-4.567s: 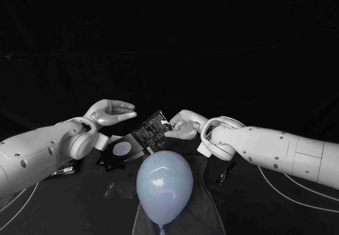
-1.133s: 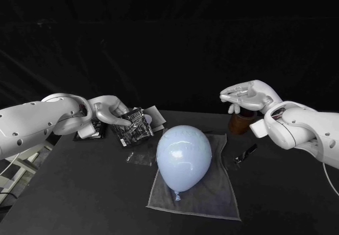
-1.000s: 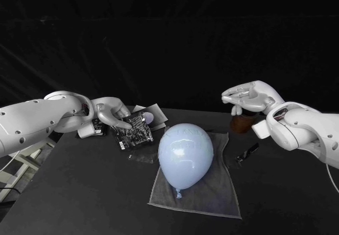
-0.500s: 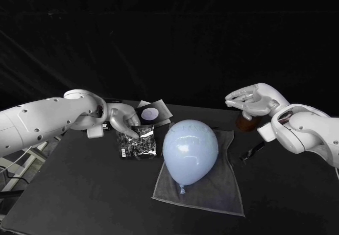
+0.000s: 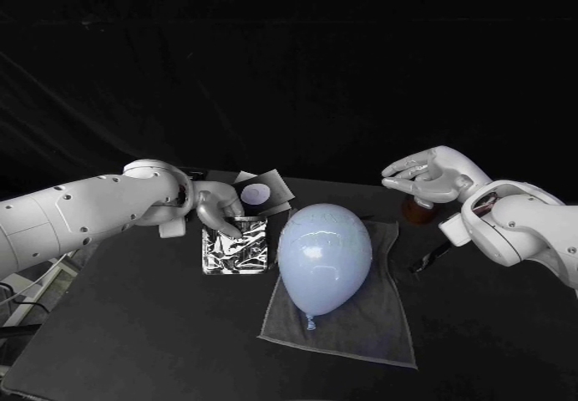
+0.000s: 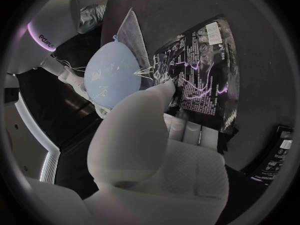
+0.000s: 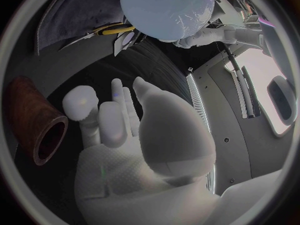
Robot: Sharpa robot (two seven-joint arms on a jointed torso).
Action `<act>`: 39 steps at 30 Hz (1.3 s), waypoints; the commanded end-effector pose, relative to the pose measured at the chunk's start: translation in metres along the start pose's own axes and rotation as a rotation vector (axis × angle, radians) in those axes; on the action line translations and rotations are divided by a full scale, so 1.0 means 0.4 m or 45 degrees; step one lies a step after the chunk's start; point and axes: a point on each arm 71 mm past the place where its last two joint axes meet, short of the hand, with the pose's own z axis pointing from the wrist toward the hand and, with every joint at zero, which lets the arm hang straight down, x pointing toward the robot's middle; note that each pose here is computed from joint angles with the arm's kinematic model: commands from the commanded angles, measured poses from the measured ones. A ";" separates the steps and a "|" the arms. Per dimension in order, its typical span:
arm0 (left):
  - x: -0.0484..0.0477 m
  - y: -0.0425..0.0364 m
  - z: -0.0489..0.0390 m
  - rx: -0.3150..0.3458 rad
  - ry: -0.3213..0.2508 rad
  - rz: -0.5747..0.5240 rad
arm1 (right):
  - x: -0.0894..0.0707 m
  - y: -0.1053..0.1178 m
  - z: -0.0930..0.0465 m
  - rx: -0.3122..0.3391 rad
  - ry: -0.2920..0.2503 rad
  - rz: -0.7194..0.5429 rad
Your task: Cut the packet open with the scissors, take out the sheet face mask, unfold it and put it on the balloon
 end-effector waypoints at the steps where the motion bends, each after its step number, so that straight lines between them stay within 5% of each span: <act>1: -0.020 0.001 0.001 -0.007 -0.137 0.061 | 0.006 0.000 -0.002 0.004 0.027 -0.043; 10: -0.039 0.004 -0.006 0.005 -0.281 0.072 | 0.019 -0.008 -0.009 0.045 0.074 -0.143; 21: -0.039 0.001 -0.014 0.016 -0.309 0.109 | 0.030 -0.011 -0.008 0.084 0.107 -0.257; 26: -0.052 0.001 -0.023 0.053 -0.397 0.084 | 0.040 -0.005 0.000 0.086 0.106 -0.337; 31: -0.072 -0.001 -0.047 0.158 -0.538 -0.074 | 0.058 0.004 0.013 0.074 0.118 -0.447; 39: -0.080 -0.015 -0.074 0.350 -0.614 -0.455 | 0.091 0.019 0.042 0.058 0.166 -0.579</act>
